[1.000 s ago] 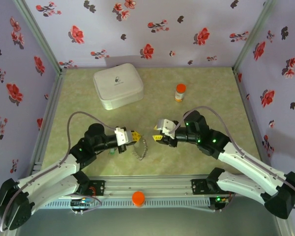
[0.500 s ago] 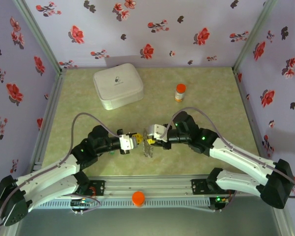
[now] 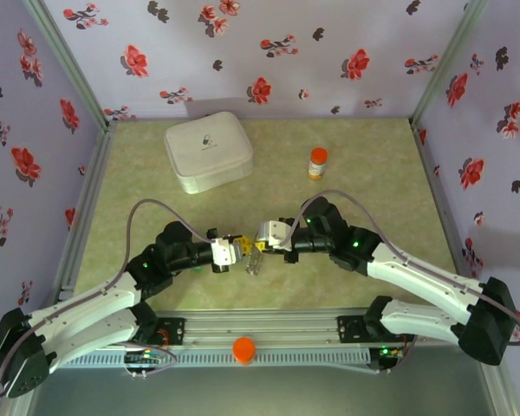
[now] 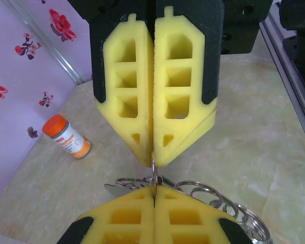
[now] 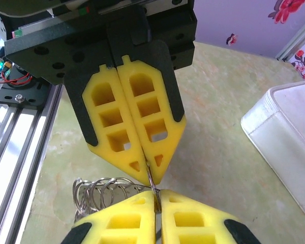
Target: Put the keys on the keyring
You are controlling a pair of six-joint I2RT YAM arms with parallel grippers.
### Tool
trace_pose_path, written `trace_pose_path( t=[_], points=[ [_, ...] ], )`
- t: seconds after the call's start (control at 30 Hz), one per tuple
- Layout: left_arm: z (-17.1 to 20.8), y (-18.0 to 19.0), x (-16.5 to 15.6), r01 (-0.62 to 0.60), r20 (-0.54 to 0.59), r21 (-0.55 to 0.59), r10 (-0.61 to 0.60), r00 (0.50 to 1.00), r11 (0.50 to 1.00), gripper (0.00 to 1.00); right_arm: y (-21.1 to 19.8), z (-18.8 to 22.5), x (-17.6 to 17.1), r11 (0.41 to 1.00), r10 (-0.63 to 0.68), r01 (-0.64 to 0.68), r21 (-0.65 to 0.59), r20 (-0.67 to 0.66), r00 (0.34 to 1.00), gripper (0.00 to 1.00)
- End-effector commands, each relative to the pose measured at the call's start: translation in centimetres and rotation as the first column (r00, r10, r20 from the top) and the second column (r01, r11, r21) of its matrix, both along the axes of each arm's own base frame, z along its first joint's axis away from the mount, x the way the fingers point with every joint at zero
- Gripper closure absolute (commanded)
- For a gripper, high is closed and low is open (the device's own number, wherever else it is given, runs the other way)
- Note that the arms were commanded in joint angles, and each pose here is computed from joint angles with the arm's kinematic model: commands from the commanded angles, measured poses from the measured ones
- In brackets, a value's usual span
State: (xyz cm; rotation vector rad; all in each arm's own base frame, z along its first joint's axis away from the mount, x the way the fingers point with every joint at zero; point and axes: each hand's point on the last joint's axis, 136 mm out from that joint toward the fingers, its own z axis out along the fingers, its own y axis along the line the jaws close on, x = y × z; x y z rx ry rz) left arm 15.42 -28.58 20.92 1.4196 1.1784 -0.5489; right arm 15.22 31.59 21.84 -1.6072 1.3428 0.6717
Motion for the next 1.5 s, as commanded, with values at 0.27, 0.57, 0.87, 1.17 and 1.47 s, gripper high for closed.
trace_pose_path(
  t=[0.27,0.57,0.87,1.17,1.47],
  points=[
    [2.4,-0.4,0.8,-0.033,0.053,-0.085,0.038,0.998,0.996,0.73,1.0,1.6,-0.6,0.999,0.040,-0.041,0.034,0.033,0.999,1.00],
    [2.5,-0.5,0.7,-0.030,0.046,-0.082,0.034,0.998,0.996,1.00,1.3,1.4,-0.8,0.998,0.044,-0.045,0.036,0.023,0.999,1.00],
    [3.6,1.8,4.3,-0.296,0.018,-0.170,0.303,0.953,0.940,1.00,-3.1,2.7,2.5,0.951,-0.239,0.266,0.157,-0.171,0.956,0.60],
    [5.4,10.0,11.0,-0.787,-0.108,-0.253,0.792,0.602,0.563,1.00,-2.3,-0.1,3.9,0.891,-0.376,0.444,0.092,-0.395,0.838,0.64],
    [3.4,21.3,12.5,-0.971,-0.276,-0.202,0.944,0.181,0.127,1.00,6.3,-8.4,3.8,0.906,-0.414,0.390,-0.167,-0.550,0.726,0.70]
  ],
)
